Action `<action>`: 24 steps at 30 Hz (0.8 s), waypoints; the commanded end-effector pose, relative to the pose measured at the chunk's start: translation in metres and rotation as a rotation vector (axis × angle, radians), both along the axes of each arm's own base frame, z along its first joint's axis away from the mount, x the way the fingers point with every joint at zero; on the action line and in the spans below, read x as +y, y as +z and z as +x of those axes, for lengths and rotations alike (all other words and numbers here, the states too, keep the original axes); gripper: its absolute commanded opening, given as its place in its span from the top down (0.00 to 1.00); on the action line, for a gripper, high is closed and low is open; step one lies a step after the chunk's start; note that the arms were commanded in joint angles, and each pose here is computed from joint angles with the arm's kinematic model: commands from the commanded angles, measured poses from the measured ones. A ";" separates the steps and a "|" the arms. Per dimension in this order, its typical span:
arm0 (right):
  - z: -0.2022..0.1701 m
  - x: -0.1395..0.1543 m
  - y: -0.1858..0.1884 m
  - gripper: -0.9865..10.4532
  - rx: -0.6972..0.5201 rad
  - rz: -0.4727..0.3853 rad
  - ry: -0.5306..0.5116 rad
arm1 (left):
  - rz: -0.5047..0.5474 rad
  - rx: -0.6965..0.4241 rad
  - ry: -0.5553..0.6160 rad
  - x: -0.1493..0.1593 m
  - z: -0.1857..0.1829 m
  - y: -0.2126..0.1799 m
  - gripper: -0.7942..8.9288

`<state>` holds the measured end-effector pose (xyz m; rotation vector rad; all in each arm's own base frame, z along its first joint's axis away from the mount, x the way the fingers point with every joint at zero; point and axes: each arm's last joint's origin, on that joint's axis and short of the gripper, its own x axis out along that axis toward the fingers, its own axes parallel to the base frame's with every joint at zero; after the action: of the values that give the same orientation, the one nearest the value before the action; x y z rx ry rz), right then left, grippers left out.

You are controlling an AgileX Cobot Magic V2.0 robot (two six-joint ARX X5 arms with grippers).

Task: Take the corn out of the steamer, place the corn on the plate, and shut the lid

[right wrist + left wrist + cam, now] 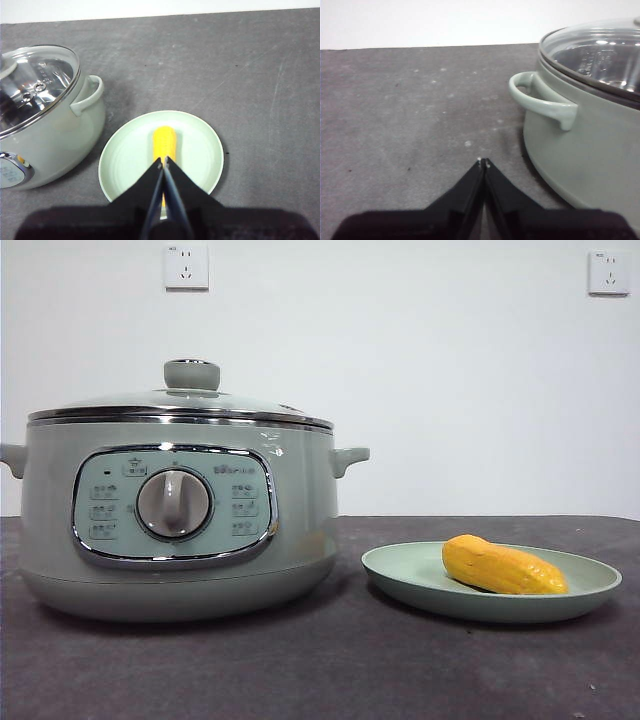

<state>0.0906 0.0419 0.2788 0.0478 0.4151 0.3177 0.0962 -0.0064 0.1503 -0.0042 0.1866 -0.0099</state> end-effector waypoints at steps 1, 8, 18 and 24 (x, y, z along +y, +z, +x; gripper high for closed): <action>0.000 0.000 -0.002 0.91 0.007 0.004 -0.005 | -0.009 0.009 0.002 0.000 0.001 -0.005 0.92; 0.000 0.000 -0.002 0.91 0.013 0.002 -0.005 | -0.009 0.009 0.003 0.000 0.001 -0.005 0.92; 0.000 0.000 -0.002 0.91 0.013 0.002 -0.005 | -0.009 0.009 0.003 0.000 0.001 -0.005 0.92; 0.000 0.000 -0.002 0.91 0.013 0.001 -0.005 | -0.009 0.009 0.003 0.000 0.001 -0.005 0.92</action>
<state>0.0902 0.0417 0.2779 0.0445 0.4257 0.3165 0.0962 -0.0064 0.1503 -0.0043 0.1869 -0.0099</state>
